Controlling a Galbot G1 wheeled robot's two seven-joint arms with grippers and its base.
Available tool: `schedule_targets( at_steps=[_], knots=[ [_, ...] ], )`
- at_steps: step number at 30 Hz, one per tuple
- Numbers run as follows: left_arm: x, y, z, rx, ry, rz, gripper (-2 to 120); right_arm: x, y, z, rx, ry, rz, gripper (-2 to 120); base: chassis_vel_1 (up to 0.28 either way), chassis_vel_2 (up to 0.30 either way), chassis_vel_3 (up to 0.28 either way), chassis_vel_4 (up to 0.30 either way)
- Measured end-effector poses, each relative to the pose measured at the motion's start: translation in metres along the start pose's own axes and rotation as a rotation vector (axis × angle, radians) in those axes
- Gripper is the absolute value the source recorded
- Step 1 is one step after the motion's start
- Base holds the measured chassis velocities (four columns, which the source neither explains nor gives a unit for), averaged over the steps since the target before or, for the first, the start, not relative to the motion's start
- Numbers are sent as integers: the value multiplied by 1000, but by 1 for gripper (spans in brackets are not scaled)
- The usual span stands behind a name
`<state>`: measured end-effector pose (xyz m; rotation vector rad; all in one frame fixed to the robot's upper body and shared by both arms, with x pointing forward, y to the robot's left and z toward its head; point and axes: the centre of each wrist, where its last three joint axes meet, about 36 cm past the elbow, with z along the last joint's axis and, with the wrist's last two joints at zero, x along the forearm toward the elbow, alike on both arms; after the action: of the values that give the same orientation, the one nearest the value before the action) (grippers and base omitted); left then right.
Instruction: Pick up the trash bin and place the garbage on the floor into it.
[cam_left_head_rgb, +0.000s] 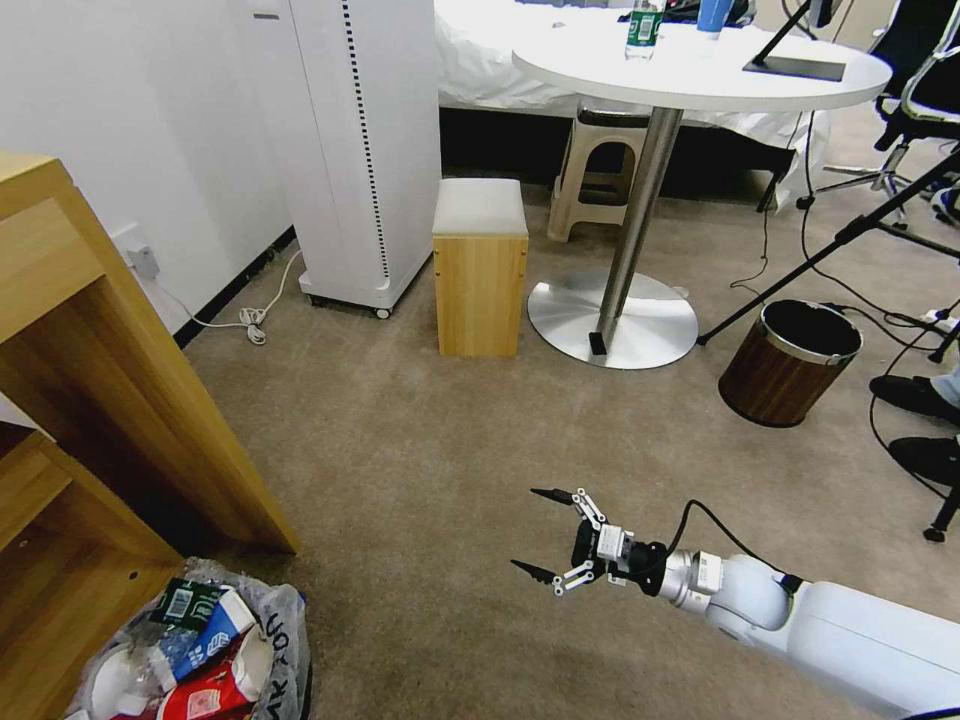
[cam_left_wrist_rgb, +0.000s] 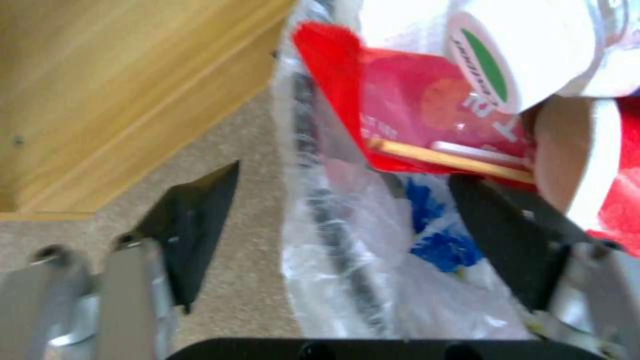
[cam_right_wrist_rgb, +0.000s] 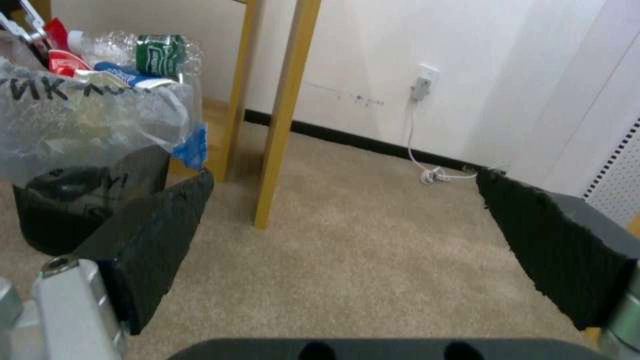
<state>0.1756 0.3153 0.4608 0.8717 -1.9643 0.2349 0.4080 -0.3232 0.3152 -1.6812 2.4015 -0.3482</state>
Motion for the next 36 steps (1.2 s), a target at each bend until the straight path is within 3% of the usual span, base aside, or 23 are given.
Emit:
schedule_targets(
  at_steps=[5,17,25,29,36],
  knots=[
    [9,6,9,-27,-6,-20,99,3,-4,-1,7,1,4,100,0,0,0,0],
    [19,17,24,-64,-34,-48,100,6,-11,-2,16,4,4,100,0,0,0,0],
    [33,34,47,-175,-207,-87,100,18,-15,-2,12,14,118,100,0,0,0,0],
    [38,37,50,-183,-242,-99,100,24,-11,-1,4,18,134,100,0,0,0,0],
    [52,40,64,-245,-414,-97,100,40,-8,-3,9,24,158,100,0,0,0,0]
  ],
)
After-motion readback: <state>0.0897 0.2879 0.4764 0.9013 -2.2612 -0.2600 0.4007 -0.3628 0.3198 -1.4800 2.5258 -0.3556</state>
